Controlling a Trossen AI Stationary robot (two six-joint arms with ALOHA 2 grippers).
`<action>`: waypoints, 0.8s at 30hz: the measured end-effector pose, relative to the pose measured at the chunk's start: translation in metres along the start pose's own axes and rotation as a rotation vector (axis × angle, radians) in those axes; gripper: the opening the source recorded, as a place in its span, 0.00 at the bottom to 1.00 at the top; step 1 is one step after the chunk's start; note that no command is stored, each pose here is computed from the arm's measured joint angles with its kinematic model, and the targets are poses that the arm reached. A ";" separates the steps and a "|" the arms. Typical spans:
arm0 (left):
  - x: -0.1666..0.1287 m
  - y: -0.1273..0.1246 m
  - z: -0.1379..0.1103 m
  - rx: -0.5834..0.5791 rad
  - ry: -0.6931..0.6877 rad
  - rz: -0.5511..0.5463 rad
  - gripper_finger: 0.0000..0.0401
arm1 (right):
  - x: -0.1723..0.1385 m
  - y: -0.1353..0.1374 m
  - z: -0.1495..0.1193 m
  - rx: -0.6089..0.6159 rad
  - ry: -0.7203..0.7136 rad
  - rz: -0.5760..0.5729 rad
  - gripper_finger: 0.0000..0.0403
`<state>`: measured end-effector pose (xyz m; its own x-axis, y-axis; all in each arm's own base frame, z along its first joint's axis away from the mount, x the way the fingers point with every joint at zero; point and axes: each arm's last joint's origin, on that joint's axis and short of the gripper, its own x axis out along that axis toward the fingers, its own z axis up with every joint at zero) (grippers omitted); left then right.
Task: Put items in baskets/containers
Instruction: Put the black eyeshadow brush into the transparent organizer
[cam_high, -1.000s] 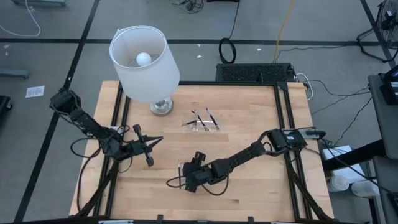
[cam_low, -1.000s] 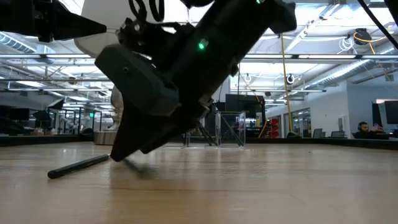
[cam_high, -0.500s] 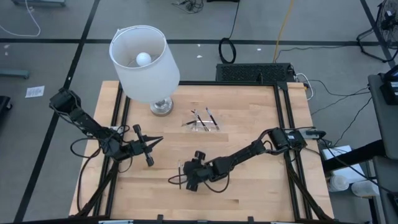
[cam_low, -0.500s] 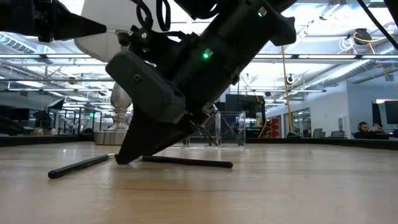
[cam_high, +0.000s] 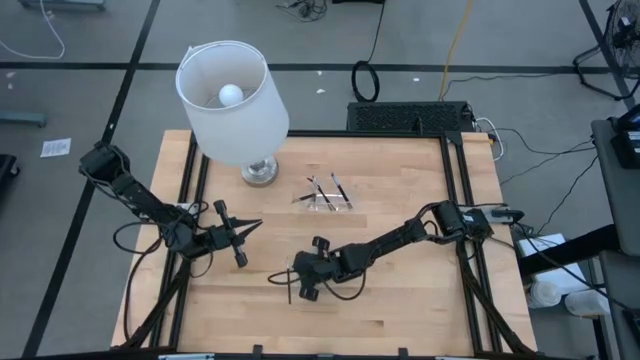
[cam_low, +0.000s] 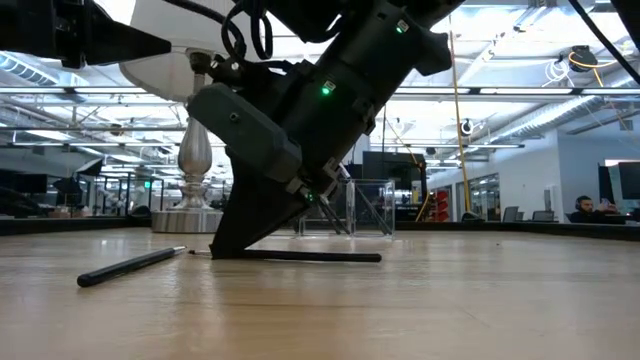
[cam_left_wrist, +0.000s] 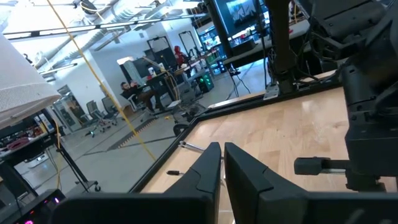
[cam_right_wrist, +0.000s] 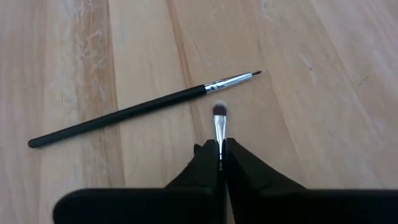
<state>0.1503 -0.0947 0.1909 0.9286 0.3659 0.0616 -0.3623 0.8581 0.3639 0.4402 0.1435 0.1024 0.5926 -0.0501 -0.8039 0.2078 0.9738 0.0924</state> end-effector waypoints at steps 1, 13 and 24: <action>0.000 0.000 0.000 0.000 0.000 0.000 0.08 | 0.000 0.000 0.000 0.000 -0.005 -0.007 0.02; 0.000 0.000 0.000 0.000 0.001 0.001 0.08 | -0.045 0.018 0.025 -0.101 -0.195 -0.010 0.00; 0.000 0.000 0.000 -0.001 -0.003 -0.004 0.08 | -0.129 0.032 0.055 -0.255 -0.529 -0.079 0.00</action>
<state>0.1504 -0.0949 0.1910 0.9303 0.3615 0.0625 -0.3586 0.8601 0.3628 0.4131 0.1694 0.2418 0.9039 -0.1649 -0.3946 0.1126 0.9819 -0.1524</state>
